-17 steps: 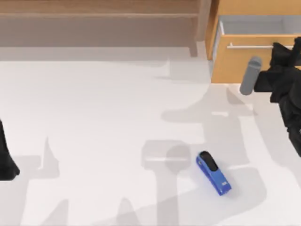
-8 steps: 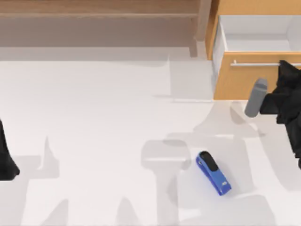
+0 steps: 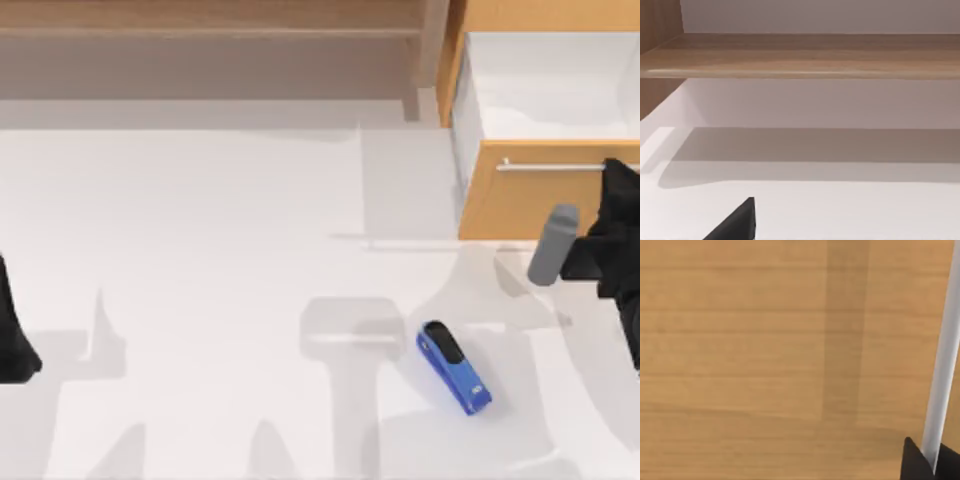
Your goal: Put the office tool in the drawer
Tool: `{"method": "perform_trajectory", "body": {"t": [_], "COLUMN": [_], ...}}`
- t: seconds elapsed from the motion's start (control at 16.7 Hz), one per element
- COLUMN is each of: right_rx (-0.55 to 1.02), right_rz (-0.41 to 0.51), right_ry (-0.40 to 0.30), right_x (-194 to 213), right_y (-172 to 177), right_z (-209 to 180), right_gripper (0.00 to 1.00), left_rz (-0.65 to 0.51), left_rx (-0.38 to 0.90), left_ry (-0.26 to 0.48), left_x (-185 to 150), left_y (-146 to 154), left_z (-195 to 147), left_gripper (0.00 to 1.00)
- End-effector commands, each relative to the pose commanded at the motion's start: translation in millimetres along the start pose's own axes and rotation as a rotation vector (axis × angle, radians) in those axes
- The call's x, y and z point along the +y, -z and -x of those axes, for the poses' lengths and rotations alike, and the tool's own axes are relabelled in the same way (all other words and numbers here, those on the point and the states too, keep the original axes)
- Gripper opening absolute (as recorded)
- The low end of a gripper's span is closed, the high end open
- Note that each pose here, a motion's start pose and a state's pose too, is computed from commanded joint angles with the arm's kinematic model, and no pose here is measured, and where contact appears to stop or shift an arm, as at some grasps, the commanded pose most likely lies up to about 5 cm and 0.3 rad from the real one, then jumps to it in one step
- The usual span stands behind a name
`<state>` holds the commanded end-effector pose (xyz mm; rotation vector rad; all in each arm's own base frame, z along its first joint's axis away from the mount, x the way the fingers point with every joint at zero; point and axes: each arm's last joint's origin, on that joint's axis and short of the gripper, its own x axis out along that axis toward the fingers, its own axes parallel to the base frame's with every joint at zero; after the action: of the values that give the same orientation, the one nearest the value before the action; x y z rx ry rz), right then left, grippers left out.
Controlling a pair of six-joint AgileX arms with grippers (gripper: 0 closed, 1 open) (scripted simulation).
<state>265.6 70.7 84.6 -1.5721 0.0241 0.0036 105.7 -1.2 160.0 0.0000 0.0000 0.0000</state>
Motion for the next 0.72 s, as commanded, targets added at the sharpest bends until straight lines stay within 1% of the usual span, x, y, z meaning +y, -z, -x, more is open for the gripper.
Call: {"method": "perform_trajectory", "body": {"t": [0.18,0.42,0.72], "right_rx": [-0.002,-0.002,-0.002], "right_rz": [-0.003,-0.002,-0.002], "right_ry": [0.007,0.008,0.008], "right_x": [-2,-2,-2], "right_y": [0,0,0], "right_z": [21,23,23], "right_gripper": [0.0,0.0,0.38], "left_rz": [0.0,0.0,0.0], "left_rx": [0.0,0.0,0.0], "left_ry": [0.0,0.0,0.0], "left_x": [0,0,0], "left_y": [0,0,0], "left_z": [0,0,0], "left_gripper": [1.0,1.0,1.0]}}
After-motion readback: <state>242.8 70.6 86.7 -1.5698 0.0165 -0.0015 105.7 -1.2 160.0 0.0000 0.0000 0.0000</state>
